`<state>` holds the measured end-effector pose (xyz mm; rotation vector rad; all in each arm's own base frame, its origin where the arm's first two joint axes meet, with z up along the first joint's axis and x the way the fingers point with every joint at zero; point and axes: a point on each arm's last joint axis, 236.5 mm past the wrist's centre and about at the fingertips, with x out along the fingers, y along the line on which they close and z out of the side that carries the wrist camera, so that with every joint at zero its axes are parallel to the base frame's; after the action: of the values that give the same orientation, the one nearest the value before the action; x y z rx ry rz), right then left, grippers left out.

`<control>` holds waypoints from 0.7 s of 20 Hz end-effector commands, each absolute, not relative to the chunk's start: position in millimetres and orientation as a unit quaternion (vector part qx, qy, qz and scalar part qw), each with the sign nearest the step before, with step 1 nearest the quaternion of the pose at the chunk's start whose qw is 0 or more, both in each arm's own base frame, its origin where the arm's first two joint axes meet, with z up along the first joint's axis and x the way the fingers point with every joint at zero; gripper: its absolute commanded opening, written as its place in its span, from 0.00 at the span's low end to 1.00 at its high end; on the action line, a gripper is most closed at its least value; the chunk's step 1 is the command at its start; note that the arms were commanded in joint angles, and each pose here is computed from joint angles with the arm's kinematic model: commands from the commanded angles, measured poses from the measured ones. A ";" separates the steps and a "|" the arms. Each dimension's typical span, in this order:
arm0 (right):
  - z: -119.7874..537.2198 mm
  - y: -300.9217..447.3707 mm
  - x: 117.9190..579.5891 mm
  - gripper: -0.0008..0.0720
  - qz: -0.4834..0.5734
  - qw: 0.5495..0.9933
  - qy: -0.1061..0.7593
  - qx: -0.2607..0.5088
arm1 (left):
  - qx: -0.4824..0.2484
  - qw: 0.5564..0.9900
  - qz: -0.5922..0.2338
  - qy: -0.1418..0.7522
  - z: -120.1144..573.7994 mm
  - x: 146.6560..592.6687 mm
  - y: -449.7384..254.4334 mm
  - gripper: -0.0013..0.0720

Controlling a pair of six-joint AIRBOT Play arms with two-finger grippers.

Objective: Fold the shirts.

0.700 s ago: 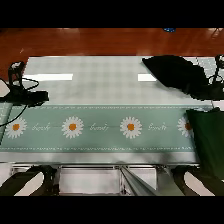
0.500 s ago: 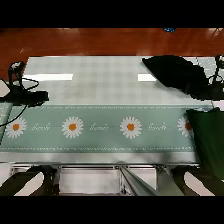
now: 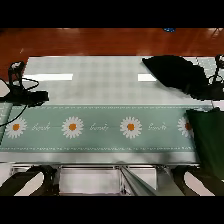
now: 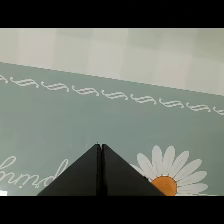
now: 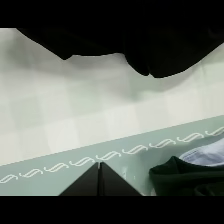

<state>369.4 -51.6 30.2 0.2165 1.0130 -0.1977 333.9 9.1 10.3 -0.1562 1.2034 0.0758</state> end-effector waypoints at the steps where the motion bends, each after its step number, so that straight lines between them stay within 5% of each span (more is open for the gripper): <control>1: 30.4 -51.5 369.3 0.04 -0.094 0.864 0.483 0.103 | -0.073 0.821 0.036 0.565 10.1 333.9 9.3 0.05; 14: 43.5 -54.5 388.4 0.04 -0.093 0.887 0.440 0.102 | -0.073 0.821 0.036 0.565 10.0 334.0 9.3 0.05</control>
<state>380.8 -53.4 37.5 0.2141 0.9554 -0.1956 334.0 9.1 10.4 -0.1565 1.2030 0.0760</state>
